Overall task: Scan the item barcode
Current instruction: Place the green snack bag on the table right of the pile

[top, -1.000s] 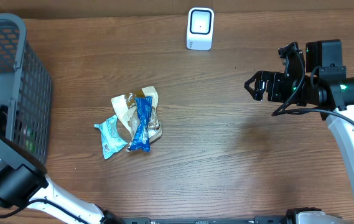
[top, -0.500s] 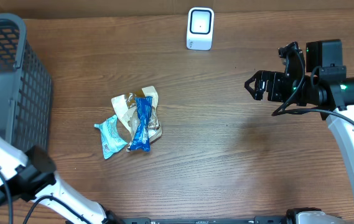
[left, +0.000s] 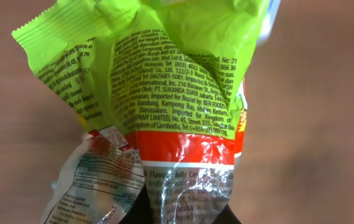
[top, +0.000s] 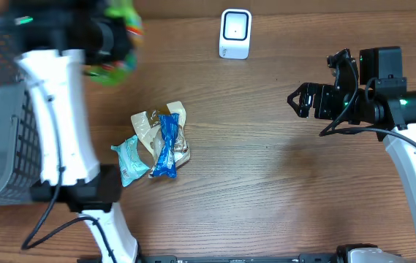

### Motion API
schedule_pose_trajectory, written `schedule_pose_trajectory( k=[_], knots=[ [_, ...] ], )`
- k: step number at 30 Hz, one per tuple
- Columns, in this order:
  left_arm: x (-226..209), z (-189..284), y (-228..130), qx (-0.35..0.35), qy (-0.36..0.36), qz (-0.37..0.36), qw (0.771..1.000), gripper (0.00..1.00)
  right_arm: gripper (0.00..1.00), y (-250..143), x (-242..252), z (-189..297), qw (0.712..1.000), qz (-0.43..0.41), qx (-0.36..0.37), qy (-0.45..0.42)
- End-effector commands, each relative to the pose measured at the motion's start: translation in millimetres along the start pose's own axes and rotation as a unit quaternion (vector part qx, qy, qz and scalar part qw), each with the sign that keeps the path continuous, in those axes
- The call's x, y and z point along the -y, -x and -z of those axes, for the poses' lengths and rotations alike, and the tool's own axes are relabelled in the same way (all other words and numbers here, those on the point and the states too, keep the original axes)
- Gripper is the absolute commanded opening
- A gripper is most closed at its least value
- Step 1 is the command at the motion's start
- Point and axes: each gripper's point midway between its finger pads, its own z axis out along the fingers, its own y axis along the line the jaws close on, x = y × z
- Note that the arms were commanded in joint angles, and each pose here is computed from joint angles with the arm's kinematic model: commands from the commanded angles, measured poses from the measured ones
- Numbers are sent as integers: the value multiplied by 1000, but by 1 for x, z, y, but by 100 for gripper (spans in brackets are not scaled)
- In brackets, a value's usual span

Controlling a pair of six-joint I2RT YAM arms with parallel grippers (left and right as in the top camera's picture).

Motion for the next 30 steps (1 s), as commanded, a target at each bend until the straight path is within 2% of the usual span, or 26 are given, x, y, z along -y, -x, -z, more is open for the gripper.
schedule_pose_trajectory(
  k=[1, 6, 12, 16, 18, 19, 21, 26, 29, 30],
  knots=[
    [27, -43, -45, -93, 24, -23, 995, 4, 100, 6, -6, 4, 1000, 8, 11, 6],
    [52, -124, -113, -207, 38, -28, 977, 4, 100, 10, -7, 4, 1000, 12, 20, 7],
    [72, -193, -172, -242, 42, -39, 969, 4, 100, 9, -6, 4, 1000, 11, 17, 7],
    [69, -209, -194, -257, 52, -28, 965, 6, 100, 9, -6, 4, 1000, 10, 17, 7],
    [68, -209, -198, -262, 54, -29, 963, 27, 100, 9, -6, 4, 1000, 10, 17, 7],
    [68, -209, -198, -263, 55, -30, 963, 49, 100, 9, -6, 4, 1000, 10, 17, 7],
    [69, -208, -196, -262, 50, -26, 963, 66, 100, 9, -6, 4, 1000, 10, 17, 7],
    [76, -195, -176, -254, 16, -16, 967, 69, 100, 9, -9, 4, 1000, 9, 16, 15],
    [78, -178, -150, -230, 7, -14, 973, 69, 100, 9, -17, 5, 999, 11, 16, 39],
    [78, -163, -128, -206, -2, -12, 978, 70, 100, 11, -20, 4, 999, -7, 18, 48]
  ],
)
